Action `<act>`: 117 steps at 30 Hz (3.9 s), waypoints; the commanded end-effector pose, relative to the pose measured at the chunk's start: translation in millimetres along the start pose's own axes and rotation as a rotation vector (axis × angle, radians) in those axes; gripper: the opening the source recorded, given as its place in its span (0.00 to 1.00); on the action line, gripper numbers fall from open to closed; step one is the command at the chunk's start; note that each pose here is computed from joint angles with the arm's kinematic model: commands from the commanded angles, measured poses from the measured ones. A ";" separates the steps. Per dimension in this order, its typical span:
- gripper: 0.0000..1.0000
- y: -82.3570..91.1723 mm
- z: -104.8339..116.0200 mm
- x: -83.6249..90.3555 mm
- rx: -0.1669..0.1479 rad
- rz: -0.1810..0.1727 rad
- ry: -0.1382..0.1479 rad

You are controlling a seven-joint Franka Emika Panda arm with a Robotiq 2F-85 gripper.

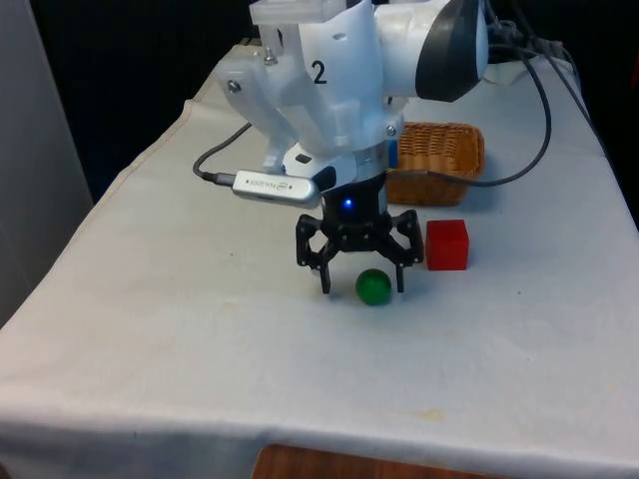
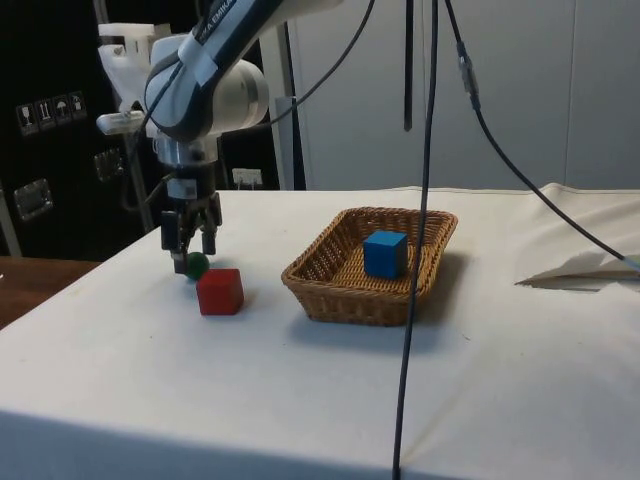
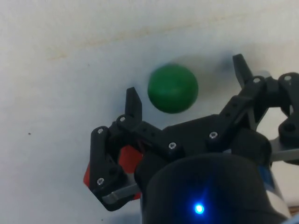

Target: Place all non-red objects into the basket.

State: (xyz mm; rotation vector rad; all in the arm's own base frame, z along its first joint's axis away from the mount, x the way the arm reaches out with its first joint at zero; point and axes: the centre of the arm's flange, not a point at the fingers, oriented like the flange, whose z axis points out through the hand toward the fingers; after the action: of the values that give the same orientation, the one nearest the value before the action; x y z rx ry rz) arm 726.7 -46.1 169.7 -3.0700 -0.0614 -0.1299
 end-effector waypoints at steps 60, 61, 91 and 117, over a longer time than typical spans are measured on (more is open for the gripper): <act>0.00 7.8 -96.6 0.5 0.002 -0.025 -0.004; 0.00 8.0 -105.1 -3.4 0.005 -0.028 0.001; 0.00 -5.2 -180.9 -60.0 0.055 -0.086 0.017; 0.00 -50.6 -214.0 -111.4 0.109 -0.125 0.015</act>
State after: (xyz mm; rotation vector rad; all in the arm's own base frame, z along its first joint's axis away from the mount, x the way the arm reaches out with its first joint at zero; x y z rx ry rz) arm 596.8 -16.0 375.2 -2.9472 -0.2528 -0.1476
